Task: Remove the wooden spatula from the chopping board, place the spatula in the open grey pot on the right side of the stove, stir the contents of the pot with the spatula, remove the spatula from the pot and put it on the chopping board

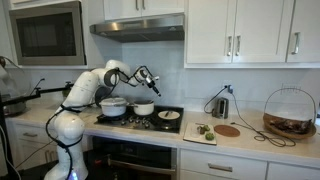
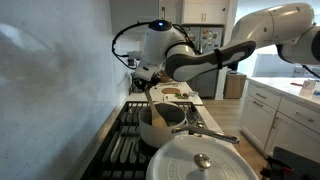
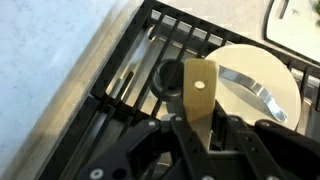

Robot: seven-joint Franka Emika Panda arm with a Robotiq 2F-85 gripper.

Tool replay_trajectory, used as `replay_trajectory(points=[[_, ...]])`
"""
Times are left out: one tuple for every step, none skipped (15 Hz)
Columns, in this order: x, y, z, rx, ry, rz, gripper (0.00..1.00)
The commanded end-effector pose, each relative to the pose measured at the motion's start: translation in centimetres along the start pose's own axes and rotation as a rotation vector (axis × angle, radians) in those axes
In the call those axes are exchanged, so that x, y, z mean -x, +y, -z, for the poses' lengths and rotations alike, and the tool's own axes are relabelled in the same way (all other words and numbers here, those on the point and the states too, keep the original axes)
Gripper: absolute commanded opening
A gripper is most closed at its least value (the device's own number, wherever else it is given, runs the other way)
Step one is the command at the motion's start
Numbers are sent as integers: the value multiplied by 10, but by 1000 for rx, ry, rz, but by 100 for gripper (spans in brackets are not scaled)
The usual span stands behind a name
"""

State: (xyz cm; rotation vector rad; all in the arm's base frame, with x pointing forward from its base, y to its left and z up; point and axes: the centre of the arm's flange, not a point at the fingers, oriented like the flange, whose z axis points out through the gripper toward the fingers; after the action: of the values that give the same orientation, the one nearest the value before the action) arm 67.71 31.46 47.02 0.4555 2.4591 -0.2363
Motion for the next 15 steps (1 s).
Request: replay_trajectory(points=[[0,-11,27,-6,-65,21,7],[1,-13,32,-13,-64,26,7],[2,-16,37,-15,-66,26,7],[3,-19,41,-18,-65,24,7],[3,-24,46,-27,-59,23,7],[3,-27,50,-36,-55,24,7],[3,-32,55,-45,-53,23,7],[3,-36,60,-60,-46,26,7],[2,-40,66,-69,-45,29,7],[0,-44,71,-73,-46,33,7],[-2,-47,77,-77,-48,38,7],[-7,-50,84,-79,-50,46,7],[-11,-52,90,-77,-51,53,7],[-16,-53,97,-75,-53,60,7],[-19,-54,102,-72,-54,66,7]])
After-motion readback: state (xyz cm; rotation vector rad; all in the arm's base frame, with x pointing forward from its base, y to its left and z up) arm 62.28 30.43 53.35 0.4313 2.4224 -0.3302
